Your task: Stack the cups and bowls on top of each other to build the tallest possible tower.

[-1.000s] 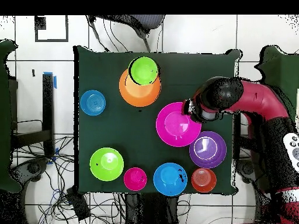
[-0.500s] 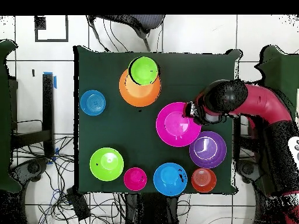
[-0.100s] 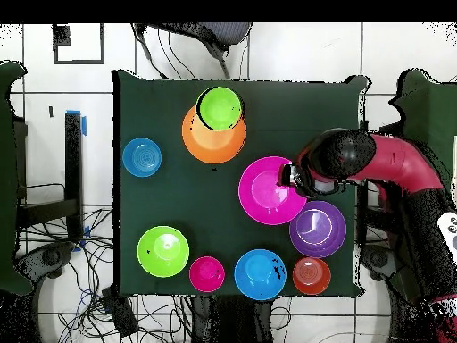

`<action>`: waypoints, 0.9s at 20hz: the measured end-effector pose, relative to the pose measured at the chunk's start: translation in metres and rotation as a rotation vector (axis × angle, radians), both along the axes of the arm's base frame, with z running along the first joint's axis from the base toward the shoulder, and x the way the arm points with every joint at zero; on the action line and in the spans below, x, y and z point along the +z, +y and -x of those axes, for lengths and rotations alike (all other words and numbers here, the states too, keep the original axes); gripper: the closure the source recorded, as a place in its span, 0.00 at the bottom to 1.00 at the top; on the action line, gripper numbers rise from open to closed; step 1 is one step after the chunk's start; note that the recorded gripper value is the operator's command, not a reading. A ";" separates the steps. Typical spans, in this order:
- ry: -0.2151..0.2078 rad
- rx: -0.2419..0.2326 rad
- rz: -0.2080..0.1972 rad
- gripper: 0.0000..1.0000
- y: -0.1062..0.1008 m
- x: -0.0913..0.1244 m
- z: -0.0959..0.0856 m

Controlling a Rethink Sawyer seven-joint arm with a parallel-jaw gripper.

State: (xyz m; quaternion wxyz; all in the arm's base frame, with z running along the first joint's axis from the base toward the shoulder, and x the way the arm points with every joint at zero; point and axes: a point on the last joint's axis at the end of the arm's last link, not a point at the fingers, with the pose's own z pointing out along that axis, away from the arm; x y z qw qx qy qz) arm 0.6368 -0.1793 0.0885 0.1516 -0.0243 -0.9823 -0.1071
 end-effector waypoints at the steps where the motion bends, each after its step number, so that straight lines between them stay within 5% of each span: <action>1: 0.002 0.010 -0.009 0.00 0.002 -0.002 0.002; 10: 0.002 0.064 -0.120 0.00 0.018 -0.019 0.021; 18: -0.102 0.045 -0.215 0.00 0.017 -0.022 0.027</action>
